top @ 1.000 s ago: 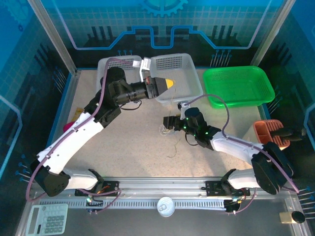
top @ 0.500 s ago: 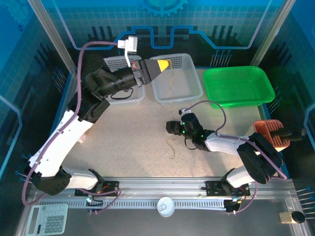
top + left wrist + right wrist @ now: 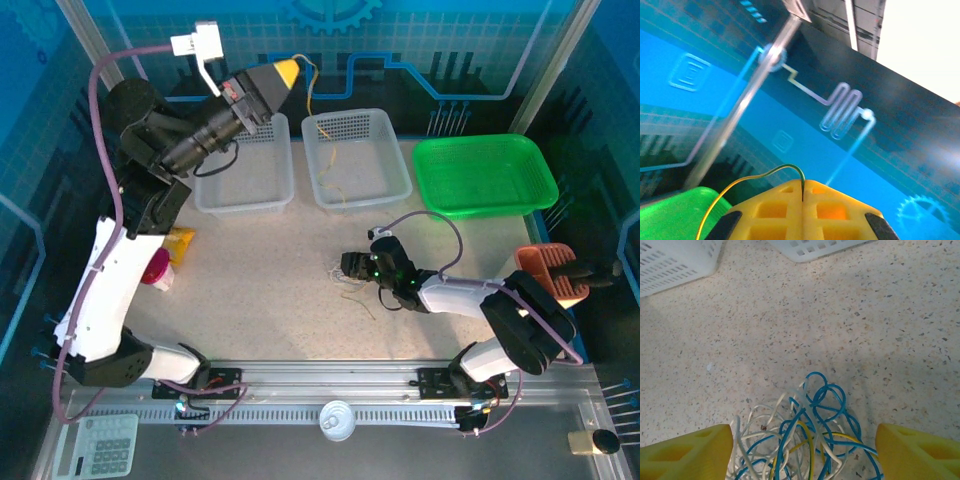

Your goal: Untangle the cables

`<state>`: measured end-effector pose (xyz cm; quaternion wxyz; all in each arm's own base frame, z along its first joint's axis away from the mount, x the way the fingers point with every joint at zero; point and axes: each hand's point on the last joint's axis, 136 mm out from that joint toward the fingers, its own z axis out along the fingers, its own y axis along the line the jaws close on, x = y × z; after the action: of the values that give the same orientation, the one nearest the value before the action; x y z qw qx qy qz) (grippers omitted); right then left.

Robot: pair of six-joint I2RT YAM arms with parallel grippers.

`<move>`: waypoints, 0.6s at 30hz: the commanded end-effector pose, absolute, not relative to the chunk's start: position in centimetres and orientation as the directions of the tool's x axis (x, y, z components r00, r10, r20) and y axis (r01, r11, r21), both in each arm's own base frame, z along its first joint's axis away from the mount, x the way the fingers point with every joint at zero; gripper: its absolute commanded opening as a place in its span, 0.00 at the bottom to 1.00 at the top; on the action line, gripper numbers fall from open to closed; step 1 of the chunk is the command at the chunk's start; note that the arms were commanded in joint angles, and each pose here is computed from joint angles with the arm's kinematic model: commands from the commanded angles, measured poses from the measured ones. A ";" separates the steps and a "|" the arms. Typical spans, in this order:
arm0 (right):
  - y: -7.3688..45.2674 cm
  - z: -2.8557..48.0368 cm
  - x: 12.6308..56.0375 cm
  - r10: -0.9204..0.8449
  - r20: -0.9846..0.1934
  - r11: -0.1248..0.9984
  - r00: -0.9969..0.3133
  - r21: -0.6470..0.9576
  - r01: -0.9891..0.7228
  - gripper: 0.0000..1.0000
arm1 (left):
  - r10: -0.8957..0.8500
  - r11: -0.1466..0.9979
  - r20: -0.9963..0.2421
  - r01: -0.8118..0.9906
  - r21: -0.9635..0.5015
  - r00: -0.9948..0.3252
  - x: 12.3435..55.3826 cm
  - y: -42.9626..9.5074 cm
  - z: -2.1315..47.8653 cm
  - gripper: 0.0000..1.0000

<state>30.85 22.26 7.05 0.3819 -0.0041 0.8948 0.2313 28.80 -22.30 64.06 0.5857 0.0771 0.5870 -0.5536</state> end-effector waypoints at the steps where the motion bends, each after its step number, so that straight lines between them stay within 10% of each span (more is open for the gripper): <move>1: 23.1 9.5 30.7 0.169 -0.702 0.872 -0.692 0.434 -0.227 0.81 | -0.580 0.487 -0.782 0.672 -0.557 -0.227 31.7 -19.7 63.7 0.00; 18: 22.1 18.7 28.4 0.157 -0.758 0.840 -0.633 0.440 -0.318 0.89 | -0.504 0.805 -0.858 0.306 -0.508 -0.100 47.6 -9.6 55.2 0.00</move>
<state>29.49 22.26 17.89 0.4335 -0.0346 0.8554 0.2815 45.54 -11.31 56.81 0.6596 -0.0628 0.6641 -0.3463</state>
